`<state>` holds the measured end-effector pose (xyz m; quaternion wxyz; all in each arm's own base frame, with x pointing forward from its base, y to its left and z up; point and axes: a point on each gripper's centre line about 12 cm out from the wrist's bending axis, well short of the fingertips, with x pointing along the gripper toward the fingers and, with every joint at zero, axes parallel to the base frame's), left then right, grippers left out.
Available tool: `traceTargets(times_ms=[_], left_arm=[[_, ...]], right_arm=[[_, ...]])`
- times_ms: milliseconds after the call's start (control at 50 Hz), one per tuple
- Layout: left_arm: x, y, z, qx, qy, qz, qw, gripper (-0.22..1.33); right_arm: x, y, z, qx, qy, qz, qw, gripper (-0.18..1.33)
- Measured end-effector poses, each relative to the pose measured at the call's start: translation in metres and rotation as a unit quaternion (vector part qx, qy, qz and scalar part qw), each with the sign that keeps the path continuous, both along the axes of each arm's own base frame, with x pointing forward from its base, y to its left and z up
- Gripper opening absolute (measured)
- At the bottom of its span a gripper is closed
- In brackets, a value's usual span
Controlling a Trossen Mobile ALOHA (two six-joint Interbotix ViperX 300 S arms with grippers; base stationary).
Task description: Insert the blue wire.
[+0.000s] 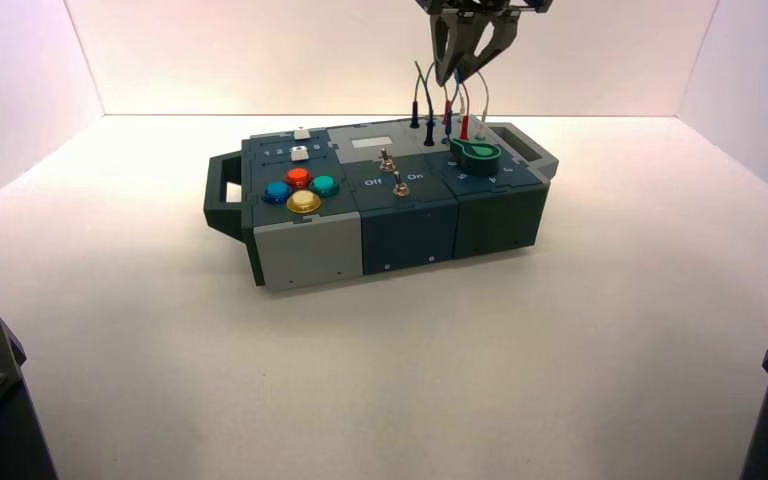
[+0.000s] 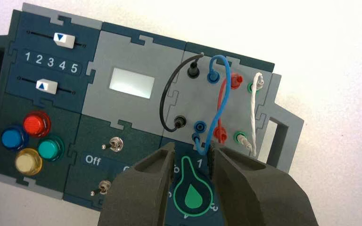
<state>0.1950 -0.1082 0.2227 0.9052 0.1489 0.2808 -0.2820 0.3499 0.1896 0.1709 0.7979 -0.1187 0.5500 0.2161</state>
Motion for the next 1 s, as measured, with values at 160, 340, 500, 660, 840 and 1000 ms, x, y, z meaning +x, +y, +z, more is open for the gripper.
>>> traceTargets(times_ms=[160,340,500,660,840,1000], left_arm=[[0.0,0.0,0.001,0.0,-0.001,-0.001,1.0,-0.16],[0.0,0.0,0.001,-0.001,-0.001,-0.001,1.0,-0.16],[0.0,0.0,0.001,-0.001,-0.002,-0.001,1.0,-0.16],[0.0,0.0,0.001,-0.001,-0.002,-0.001,1.0,-0.16],[0.0,0.0,0.001,-0.001,-0.002,0.0,1.0,-0.16],[0.0,0.0,0.001,-0.001,-0.002,-0.001,1.0,-0.16]], right_arm=[[-0.002,-0.001,-0.001,-0.003,0.008,0.0,1.0,0.78],[-0.004,-0.002,-0.004,-0.005,0.011,0.0,0.9999,0.78],[-0.004,-0.001,-0.008,-0.006,0.014,0.001,0.9999,0.78],[-0.003,-0.002,-0.013,-0.009,0.019,0.0,0.9998,0.78],[-0.004,-0.002,-0.017,-0.012,0.024,0.0,0.9996,0.78],[-0.003,-0.001,-0.022,-0.013,0.026,0.0,0.9996,0.78]])
